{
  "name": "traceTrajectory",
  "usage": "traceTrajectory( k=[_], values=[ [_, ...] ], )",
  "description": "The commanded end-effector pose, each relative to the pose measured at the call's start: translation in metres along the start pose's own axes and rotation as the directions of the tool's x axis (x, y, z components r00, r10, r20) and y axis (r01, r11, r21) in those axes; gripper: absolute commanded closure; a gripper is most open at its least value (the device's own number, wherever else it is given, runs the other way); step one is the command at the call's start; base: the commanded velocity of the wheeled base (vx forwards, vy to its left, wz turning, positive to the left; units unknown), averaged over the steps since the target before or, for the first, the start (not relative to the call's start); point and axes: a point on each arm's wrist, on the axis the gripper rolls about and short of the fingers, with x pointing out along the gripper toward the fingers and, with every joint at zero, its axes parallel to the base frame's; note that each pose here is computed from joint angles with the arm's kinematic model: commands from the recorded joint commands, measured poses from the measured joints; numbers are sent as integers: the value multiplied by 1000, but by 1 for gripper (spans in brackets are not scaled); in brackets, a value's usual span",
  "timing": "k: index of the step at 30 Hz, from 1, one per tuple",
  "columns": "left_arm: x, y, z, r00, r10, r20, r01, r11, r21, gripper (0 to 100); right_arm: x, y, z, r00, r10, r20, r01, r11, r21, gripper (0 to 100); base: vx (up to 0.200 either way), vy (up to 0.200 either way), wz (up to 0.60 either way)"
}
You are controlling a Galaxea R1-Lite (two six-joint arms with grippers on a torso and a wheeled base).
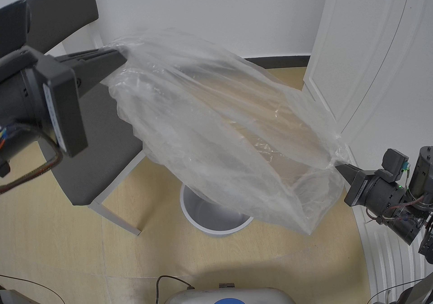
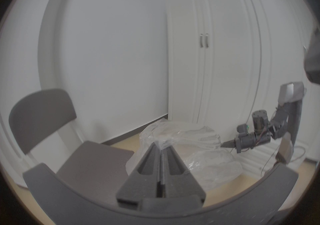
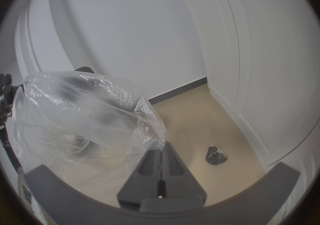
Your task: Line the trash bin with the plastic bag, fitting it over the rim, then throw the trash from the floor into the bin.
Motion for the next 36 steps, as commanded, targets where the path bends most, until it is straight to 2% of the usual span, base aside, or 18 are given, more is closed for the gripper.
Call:
traceTrajectory(
  k=[1,7,16,18,23,28,36],
  values=[
    [8,8,-18,995,69,-70,-76,992,-101,100,-11,0,10,997,-28,65,32,998,-56,100,0,0,0],
    [11,17,-57,974,135,-184,-173,963,-207,100,-9,-3,9,997,-47,62,50,997,-58,100,0,0,0],
    [-9,22,-74,970,135,-203,-196,926,-323,100,-3,-4,2,998,-59,27,61,996,-71,100,0,0,0],
    [-12,34,-80,963,164,-215,-235,901,-365,100,-3,-3,2,998,-58,30,60,996,-71,100,0,0,0],
    [-9,46,-83,963,152,-224,-230,894,-383,100,-3,-3,3,998,-56,35,59,996,-71,100,0,0,0],
    [1,43,-90,955,136,-265,-230,901,-367,100,-4,-3,3,998,-53,34,56,996,-68,100,0,0,0],
    [-12,43,-83,967,123,-223,-203,903,-378,100,-7,-3,0,999,-48,24,49,996,-78,100,0,0,0]
  ],
)
